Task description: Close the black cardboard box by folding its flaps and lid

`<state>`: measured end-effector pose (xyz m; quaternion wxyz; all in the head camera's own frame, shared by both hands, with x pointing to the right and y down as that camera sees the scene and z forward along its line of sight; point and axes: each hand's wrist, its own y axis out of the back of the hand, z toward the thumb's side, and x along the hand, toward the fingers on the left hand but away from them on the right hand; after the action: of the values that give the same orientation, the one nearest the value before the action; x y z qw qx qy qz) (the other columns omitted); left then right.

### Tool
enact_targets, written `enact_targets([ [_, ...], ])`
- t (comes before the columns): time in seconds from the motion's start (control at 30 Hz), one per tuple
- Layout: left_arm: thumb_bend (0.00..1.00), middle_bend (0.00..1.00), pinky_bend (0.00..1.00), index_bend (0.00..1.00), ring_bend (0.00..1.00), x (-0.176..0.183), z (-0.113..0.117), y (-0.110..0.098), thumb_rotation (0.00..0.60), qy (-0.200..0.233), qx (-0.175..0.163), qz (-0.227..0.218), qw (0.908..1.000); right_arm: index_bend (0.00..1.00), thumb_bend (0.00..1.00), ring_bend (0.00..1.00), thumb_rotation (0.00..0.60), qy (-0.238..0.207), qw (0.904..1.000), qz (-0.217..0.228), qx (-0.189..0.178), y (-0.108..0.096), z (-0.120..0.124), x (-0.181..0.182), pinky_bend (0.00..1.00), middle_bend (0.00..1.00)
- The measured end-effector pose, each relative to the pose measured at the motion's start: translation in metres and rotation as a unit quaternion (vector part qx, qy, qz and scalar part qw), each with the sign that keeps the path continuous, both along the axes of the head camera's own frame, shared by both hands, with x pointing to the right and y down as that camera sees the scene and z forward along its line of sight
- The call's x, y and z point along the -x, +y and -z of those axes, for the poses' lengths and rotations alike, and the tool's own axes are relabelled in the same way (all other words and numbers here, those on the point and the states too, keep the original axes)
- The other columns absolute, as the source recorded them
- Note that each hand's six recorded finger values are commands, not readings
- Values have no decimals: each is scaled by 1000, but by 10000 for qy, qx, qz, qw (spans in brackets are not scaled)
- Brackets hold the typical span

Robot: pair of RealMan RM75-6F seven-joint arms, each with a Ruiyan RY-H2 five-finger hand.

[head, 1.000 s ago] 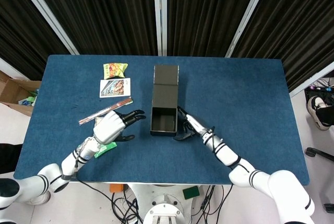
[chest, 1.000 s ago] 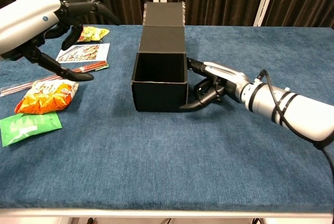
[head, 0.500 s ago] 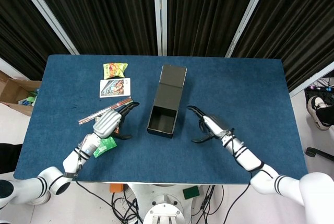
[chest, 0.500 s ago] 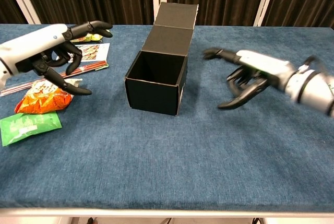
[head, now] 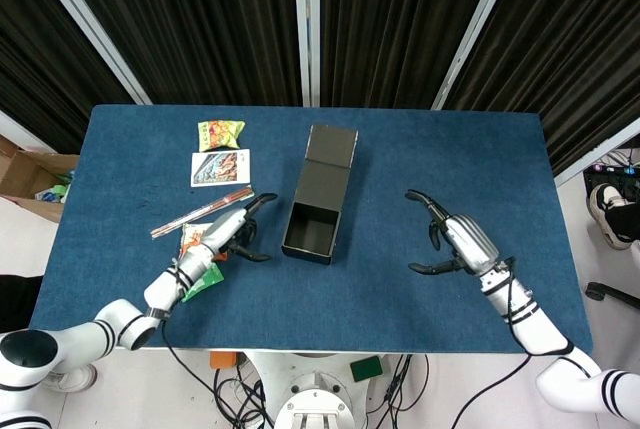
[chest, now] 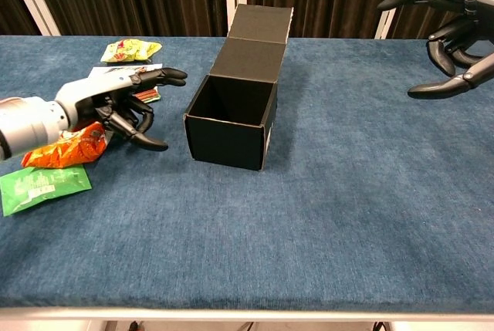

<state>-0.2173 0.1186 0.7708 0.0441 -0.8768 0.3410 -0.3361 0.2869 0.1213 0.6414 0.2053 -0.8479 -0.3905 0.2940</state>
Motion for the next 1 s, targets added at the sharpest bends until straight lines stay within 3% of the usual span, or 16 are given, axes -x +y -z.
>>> enact_targets([
  [0.67,33,16,990,0,673,-41,-14,-5,600,505,688,-79,9963,0,0,706,600,-88,9997,-160,145,5,-15,-8,1000,145],
  [0.8,33,54,990,12,673,-44,-17,-6,600,557,834,-53,9949,0,0,706,600,-119,9997,-175,157,6,-16,-8,1000,145],
  [0.9,32,149,990,144,673,-48,-20,-6,600,599,991,10,9933,0,0,706,600,-100,9995,-196,212,7,-18,-8,1000,148],
  [1.0,32,314,990,336,676,-53,-24,-5,600,657,1125,115,9914,0,0,699,600,4,9989,-272,384,7,-24,-12,1000,151],
])
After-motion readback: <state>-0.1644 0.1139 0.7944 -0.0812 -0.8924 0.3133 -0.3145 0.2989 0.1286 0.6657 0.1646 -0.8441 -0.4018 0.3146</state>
